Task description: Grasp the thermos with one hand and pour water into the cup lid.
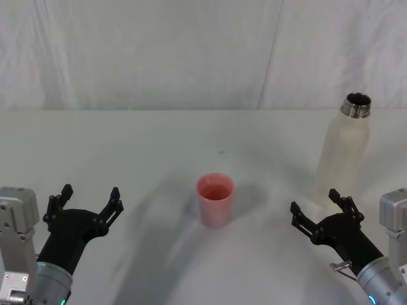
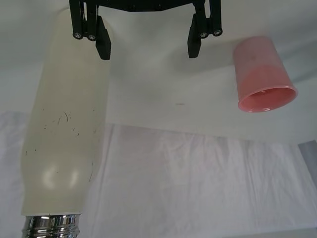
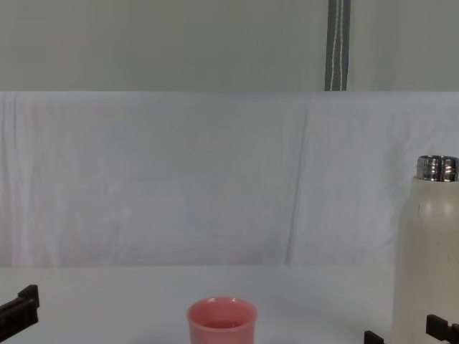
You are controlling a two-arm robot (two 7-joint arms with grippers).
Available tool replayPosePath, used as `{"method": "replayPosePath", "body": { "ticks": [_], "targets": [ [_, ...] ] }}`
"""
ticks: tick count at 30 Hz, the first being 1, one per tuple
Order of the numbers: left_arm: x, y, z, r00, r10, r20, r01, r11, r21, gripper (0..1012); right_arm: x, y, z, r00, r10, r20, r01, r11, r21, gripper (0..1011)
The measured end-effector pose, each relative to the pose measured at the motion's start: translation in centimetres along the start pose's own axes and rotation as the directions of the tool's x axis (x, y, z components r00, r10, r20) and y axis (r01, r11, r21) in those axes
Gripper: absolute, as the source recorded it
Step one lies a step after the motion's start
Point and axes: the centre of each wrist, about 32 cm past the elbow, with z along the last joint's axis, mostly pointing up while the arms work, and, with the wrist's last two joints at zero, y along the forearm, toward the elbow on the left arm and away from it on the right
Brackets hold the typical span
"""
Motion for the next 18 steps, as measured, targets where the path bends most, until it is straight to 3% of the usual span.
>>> {"method": "replayPosePath", "body": {
  "ticks": [18],
  "targets": [
    [0.0, 0.0, 0.0, 1.0, 0.0, 0.0, 0.0, 1.0, 0.0, 1001, 0.06, -0.06, -0.13, 1.0, -0.006, -0.004, 0.006, 1.0, 0.0, 1001]
  ]
}}
